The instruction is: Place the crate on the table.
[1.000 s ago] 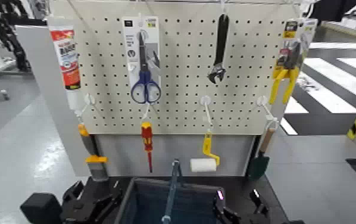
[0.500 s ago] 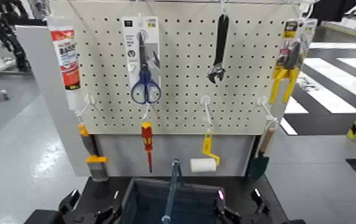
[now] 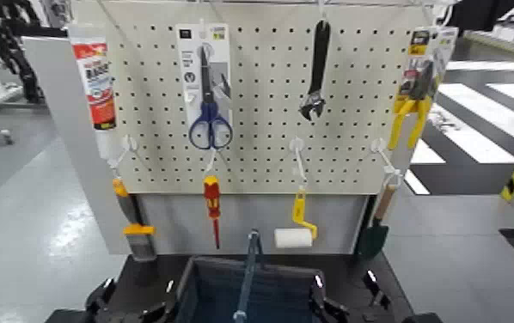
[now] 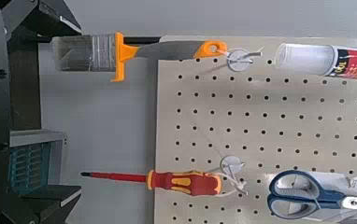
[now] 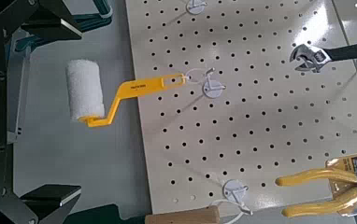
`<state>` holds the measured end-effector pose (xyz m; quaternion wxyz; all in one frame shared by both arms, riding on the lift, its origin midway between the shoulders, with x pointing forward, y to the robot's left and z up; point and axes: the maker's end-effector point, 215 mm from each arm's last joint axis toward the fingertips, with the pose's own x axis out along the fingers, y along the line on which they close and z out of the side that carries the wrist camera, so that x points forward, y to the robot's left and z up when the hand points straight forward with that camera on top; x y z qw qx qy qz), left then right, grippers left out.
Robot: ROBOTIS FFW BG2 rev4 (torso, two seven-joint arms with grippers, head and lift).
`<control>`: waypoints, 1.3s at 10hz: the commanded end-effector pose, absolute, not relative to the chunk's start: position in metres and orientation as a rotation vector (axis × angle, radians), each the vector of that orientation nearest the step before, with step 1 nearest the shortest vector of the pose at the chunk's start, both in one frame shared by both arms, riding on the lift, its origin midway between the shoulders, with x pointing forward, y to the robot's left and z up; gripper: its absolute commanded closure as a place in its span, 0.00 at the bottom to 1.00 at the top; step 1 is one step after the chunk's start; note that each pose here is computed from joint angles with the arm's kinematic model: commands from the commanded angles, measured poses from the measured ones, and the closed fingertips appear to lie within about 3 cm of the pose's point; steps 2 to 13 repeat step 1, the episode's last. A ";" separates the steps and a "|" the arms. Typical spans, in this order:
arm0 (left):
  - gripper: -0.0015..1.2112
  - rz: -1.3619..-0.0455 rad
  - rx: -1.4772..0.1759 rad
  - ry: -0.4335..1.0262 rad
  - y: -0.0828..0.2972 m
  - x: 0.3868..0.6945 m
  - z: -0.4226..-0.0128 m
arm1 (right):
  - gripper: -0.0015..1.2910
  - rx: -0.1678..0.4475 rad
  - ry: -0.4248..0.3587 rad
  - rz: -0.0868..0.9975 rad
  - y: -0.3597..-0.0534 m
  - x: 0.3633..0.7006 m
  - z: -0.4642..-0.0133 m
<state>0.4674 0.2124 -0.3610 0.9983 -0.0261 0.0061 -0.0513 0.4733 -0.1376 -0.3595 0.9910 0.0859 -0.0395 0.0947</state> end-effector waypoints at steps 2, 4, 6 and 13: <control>0.09 -0.106 -0.054 0.012 0.211 0.468 -0.362 | 0.11 0.158 -0.077 0.193 -0.137 0.474 -0.359; 0.09 -0.106 -0.054 0.012 0.211 0.468 -0.362 | 0.11 0.158 -0.077 0.193 -0.137 0.474 -0.359; 0.09 -0.106 -0.054 0.012 0.211 0.468 -0.362 | 0.11 0.158 -0.077 0.193 -0.137 0.474 -0.359; 0.09 -0.106 -0.054 0.012 0.211 0.468 -0.362 | 0.11 0.158 -0.077 0.193 -0.137 0.474 -0.359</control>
